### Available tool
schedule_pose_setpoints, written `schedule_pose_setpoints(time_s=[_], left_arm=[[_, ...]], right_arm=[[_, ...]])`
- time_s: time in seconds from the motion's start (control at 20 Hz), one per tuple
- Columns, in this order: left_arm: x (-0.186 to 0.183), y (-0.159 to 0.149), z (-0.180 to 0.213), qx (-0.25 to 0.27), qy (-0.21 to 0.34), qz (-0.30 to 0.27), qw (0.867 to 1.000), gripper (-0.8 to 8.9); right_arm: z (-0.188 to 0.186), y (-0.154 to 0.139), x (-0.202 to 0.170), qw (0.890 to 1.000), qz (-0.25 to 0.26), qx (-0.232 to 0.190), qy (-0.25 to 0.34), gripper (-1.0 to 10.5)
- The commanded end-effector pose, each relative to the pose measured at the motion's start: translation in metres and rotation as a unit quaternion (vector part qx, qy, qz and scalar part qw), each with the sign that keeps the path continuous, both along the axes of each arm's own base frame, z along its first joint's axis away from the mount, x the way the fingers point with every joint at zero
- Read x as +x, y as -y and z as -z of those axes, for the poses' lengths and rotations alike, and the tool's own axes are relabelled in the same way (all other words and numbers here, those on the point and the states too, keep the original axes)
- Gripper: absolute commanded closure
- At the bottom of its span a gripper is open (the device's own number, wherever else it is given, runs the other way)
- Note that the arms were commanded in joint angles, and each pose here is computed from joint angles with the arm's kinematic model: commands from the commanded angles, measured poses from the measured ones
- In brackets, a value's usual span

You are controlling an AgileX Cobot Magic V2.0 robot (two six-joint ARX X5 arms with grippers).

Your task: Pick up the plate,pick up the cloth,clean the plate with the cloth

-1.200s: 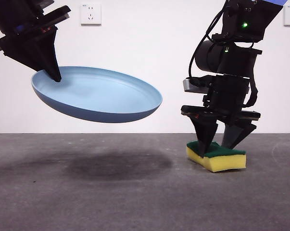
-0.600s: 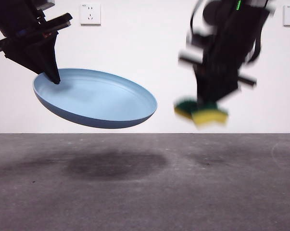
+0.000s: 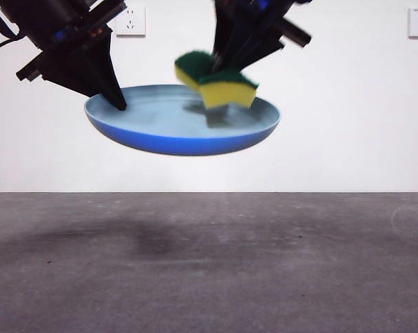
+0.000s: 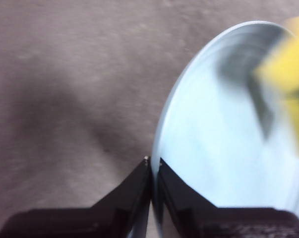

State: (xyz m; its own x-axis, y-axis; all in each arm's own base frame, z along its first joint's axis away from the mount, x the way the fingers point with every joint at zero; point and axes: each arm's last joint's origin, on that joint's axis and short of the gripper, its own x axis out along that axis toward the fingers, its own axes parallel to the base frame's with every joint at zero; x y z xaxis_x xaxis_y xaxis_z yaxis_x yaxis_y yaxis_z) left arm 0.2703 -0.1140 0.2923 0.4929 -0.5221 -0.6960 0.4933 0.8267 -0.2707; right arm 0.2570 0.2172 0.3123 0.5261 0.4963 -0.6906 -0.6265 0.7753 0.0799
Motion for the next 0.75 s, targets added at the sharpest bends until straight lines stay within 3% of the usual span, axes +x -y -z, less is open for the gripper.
schedule_pose_setpoints(time_s=[0.05, 0.15, 0.4, 0.6, 0.75], left_arm=[[-0.002, 0.003, 0.004, -0.028, -0.024, 0.025, 0.999, 8.22], [-0.003, 0.004, 0.004, -0.045, -0.032, 0.041, 0.998, 8.22], [-0.004, 0.006, 0.003, -0.046, -0.031, 0.044, 0.997, 8.22], [-0.004, 0.006, 0.003, -0.045, -0.029, 0.043, 0.998, 8.22], [-0.003, 0.005, 0.004, -0.033, -0.026, 0.032, 0.999, 8.22]], right_arm=[[0.014, -0.009, 0.007, 1.0, 0.009, -0.005, -0.003, 9.6], [0.021, -0.016, 0.012, 1.0, 0.01, 0.008, -0.012, 9.6], [0.026, -0.032, -0.002, 0.995, -0.066, 0.039, -0.063, 9.6], [0.037, -0.038, -0.027, 0.987, -0.098, -0.032, -0.119, 9.6], [0.046, -0.031, -0.041, 0.978, -0.067, -0.142, -0.135, 9.6]])
